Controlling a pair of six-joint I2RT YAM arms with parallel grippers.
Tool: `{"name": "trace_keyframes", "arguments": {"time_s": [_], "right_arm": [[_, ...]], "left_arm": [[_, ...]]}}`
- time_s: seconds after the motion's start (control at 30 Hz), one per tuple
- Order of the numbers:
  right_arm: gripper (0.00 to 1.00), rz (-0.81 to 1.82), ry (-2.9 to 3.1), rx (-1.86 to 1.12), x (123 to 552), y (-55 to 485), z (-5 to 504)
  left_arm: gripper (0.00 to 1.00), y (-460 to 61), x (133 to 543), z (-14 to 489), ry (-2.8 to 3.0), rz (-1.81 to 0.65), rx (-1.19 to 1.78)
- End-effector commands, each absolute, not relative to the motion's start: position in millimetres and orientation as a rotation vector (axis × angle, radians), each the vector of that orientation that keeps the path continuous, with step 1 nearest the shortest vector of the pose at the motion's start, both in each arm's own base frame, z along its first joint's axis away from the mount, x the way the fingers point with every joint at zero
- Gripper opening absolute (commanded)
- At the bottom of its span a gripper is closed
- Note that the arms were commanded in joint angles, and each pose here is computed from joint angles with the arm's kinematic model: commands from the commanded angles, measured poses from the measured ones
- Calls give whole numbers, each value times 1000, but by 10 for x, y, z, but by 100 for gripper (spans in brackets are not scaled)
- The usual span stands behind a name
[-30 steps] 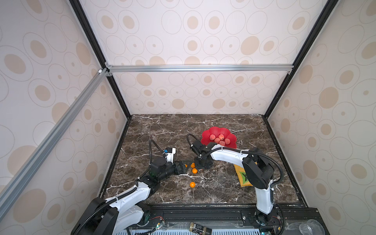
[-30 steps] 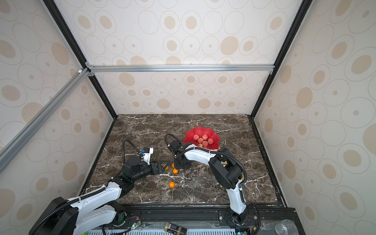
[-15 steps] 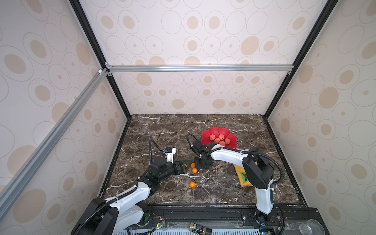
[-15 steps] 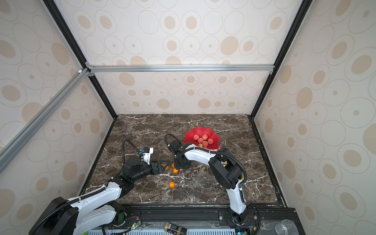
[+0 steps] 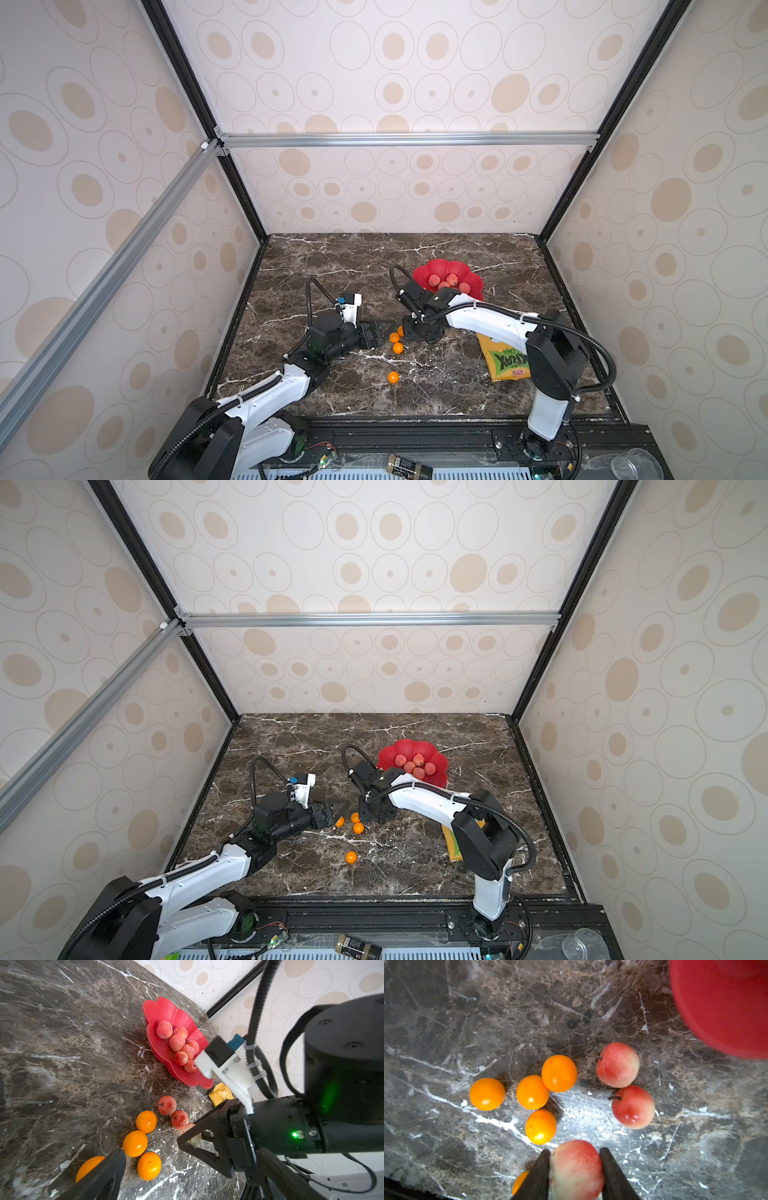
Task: Arrange fruit in a fruit bowl
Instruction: Pick up the fruit from the center of the table.
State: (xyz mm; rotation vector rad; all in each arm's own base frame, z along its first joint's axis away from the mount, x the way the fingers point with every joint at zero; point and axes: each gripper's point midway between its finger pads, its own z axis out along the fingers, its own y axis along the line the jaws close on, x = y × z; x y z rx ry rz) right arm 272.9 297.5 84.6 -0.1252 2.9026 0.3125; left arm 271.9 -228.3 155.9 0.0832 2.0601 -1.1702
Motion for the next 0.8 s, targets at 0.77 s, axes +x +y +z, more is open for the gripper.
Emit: {"name": "trace_keyframes", "arguments": {"time_s": [0.77], "right_arm": [[37,236,2854,91,3290,1902,1146]], "left_arm": [[99,-3097,3278,1968,1972,-1211,278]]}}
